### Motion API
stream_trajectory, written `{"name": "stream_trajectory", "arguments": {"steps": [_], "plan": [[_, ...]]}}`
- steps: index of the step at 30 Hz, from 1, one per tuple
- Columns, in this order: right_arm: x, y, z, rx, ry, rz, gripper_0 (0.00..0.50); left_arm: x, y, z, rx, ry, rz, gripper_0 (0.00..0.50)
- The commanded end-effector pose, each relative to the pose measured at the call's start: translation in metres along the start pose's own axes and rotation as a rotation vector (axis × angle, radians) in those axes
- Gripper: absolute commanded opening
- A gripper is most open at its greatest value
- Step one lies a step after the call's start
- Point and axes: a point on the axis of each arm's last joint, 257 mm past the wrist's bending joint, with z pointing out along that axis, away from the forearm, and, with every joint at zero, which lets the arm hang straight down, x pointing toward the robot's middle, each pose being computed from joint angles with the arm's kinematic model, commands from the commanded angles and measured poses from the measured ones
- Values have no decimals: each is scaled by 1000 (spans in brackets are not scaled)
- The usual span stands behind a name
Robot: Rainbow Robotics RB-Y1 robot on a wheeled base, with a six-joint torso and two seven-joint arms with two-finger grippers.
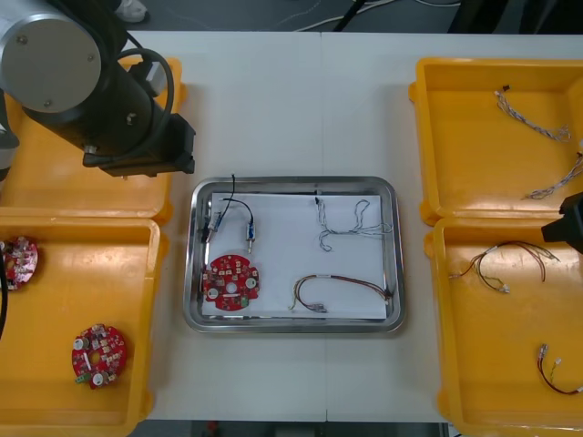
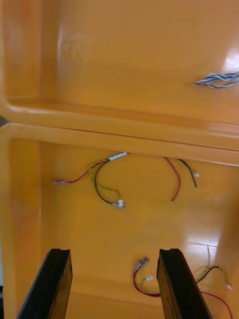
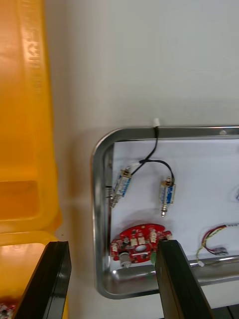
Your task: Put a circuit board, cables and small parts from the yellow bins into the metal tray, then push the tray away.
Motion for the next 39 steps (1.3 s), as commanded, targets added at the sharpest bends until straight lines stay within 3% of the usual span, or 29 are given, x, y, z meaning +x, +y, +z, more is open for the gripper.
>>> {"name": "stream_trajectory", "arguments": {"steps": [1, 8, 15, 22, 28, 33, 34, 39], "plan": [[-13, 44, -2, -47, -5, -176, 500, -31, 30, -41, -64, -97, 105, 500], [-15, 83, 7, -75, 28, -310, 500, -32, 67, -54, -97, -96, 119, 500], [-18, 119, 9, -87, 44, -450, 500, -11, 111, -53, -139, -35, 140, 500], [-14, 147, 7, -96, 52, -573, 500, 21, 146, -50, -125, 43, 85, 500], [-4, 169, 9, -99, 76, -692, 500, 38, 167, -46, -139, 73, 59, 500], [12, 183, 12, -97, 92, -779, 500, 38, 180, -46, -138, 49, 30, 500], [19, 188, 15, -105, 106, -802, 500, 36, 184, -47, -145, 38, 23, 500], [36, 212, 15, -124, 85, -912, 500, 25, 196, -52, -182, -6, 17, 500]]}}
